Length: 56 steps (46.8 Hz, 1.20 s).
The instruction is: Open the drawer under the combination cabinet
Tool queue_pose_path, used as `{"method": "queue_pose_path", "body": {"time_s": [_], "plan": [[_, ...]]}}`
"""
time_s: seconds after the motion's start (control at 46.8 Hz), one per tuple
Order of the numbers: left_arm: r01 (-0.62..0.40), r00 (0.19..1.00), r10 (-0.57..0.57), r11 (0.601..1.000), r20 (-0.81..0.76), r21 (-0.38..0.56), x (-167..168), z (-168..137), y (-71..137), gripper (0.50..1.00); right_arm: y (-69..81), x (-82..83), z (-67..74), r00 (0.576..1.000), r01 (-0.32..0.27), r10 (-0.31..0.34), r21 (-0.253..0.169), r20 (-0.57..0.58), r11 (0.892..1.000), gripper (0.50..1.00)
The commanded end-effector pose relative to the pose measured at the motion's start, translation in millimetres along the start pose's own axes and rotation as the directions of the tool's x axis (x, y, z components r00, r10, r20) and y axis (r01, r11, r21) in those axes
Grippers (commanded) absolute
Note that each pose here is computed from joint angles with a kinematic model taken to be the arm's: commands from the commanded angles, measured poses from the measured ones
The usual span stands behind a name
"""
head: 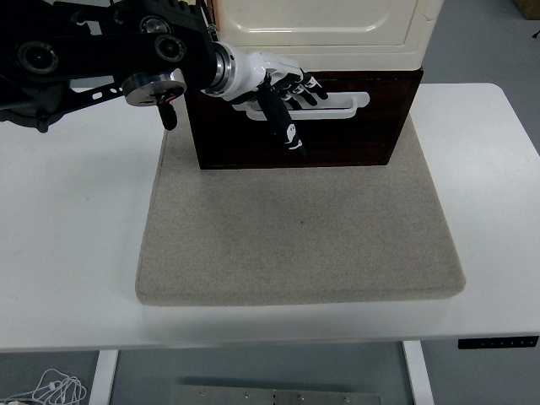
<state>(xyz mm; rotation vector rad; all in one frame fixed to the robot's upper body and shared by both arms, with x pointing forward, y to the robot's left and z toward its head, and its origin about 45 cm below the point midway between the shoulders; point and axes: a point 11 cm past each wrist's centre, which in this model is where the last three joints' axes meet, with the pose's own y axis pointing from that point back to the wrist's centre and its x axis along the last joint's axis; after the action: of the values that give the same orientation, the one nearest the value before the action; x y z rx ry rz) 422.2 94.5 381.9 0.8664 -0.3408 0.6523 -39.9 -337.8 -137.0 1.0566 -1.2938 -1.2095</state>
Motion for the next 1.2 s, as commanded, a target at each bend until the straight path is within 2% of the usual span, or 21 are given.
{"method": "queue_pose_path", "body": {"time_s": [0.0, 0.342, 1.175], "plan": [[0.003, 1.0, -0.003, 1.0, -0.002, 0.003, -1.2, -2.0, -1.1, 1.0, 0.0, 0.0, 0.1, 1.0, 0.0, 0.0, 0.0, -0.001, 1.0, 0.926], [0.0, 1.0, 0.0, 1.0, 0.0, 0.01, -0.4, -6.0, -2.8, 1.0, 0.0, 0.0, 0.0, 1.0, 0.0, 0.0, 0.0, 0.0, 1.0, 0.926], [0.133, 0.989, -0.132, 0.991, 0.066, -0.001, -10.0, -0.7, 1.0, 1.0, 0.0, 0.0, 0.1, 1.0, 0.0, 0.0, 0.0, -0.001, 1.0, 0.926]]}}
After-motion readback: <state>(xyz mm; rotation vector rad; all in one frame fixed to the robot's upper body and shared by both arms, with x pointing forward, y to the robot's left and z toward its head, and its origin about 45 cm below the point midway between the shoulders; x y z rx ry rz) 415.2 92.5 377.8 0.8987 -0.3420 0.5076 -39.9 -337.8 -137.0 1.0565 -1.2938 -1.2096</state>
